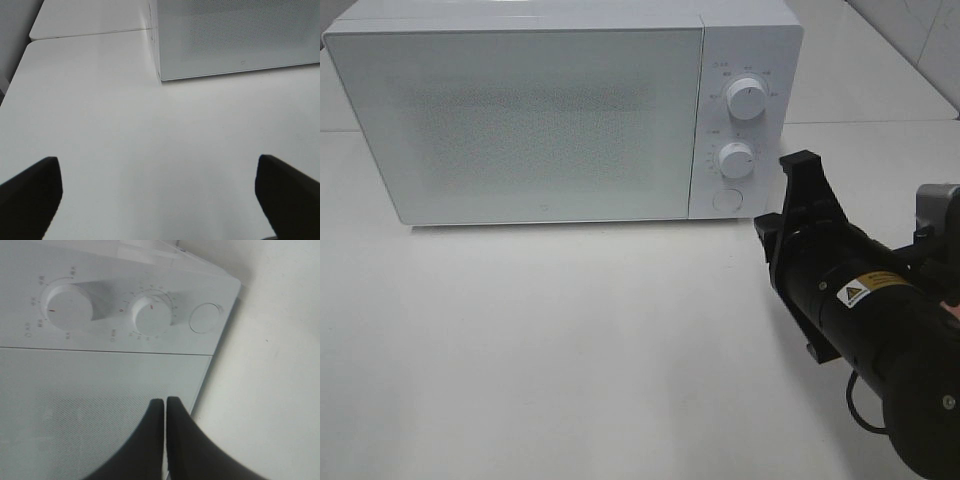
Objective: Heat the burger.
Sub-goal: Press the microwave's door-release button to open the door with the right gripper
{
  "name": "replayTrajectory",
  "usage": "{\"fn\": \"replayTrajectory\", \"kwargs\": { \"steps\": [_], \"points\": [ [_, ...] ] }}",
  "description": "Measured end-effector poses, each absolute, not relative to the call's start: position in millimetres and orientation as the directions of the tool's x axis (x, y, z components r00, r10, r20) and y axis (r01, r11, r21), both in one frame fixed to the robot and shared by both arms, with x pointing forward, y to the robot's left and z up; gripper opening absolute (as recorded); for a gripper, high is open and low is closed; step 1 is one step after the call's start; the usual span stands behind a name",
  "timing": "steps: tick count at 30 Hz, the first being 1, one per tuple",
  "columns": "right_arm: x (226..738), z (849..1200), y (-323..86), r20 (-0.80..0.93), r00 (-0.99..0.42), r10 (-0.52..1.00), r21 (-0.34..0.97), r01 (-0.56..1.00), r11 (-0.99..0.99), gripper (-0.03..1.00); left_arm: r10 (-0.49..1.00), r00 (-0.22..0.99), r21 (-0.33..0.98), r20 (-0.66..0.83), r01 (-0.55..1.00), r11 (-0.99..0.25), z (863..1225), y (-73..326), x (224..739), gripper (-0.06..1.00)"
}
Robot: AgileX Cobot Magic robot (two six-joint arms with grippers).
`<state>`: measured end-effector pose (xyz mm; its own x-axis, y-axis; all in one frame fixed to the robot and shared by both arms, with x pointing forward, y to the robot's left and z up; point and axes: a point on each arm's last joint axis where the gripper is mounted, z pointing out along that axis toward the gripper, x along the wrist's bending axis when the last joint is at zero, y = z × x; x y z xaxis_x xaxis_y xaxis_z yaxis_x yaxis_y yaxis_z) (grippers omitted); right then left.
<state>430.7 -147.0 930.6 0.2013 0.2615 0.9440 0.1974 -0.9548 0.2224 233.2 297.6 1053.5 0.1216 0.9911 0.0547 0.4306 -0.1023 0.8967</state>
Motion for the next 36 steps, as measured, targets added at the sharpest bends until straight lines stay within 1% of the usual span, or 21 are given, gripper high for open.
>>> {"fn": "replayTrajectory", "kwargs": {
  "steps": [1,2,7,13,20,22,25,36],
  "points": [
    [431,931,-147,0.944,0.201,0.262,0.222,0.197,-0.955,0.01,0.991,0.122,0.897,0.055,0.431,-0.102,1053,298,233,0.97],
    [430,928,-146,0.942,0.238,0.238,0.191,0.207,-0.960,0.01,0.991,0.122,0.897,0.055,0.431,-0.102,1053,298,233,0.97],
    [434,918,-149,0.931,0.300,0.208,0.152,0.200,-0.968,0.01,0.991,0.122,0.897,0.055,0.431,-0.102,1053,298,233,0.97],
    [446,903,-155,0.922,0.343,0.181,0.117,0.198,-0.973,0.01,0.991,0.122,0.897,0.056,0.430,-0.103,1053,298,233,0.97],
    [460,893,-159,0.919,0.361,0.156,0.087,0.200,-0.976,0.01,0.991,0.122,0.897,0.056,0.430,-0.103,1053,298,233,0.97],
    [474,889,-160,0.922,0.360,0.143,0.071,0.206,-0.976,0.01,0.991,0.122,0.897,0.056,0.430,-0.103,1053,298,233,0.97],
    [478,888,-160,0.923,0.359,0.139,0.066,0.206,-0.976,0.01,0.991,0.122,0.897,0.056,0.430,-0.103,1053,298,233,0.97],
    [522,874,-164,0.926,0.363,0.105,0.033,0.198,-0.980,0.01,0.991,0.122,0.897,0.056,0.430,-0.103,1053,298,233,0.97]
  ]
}}
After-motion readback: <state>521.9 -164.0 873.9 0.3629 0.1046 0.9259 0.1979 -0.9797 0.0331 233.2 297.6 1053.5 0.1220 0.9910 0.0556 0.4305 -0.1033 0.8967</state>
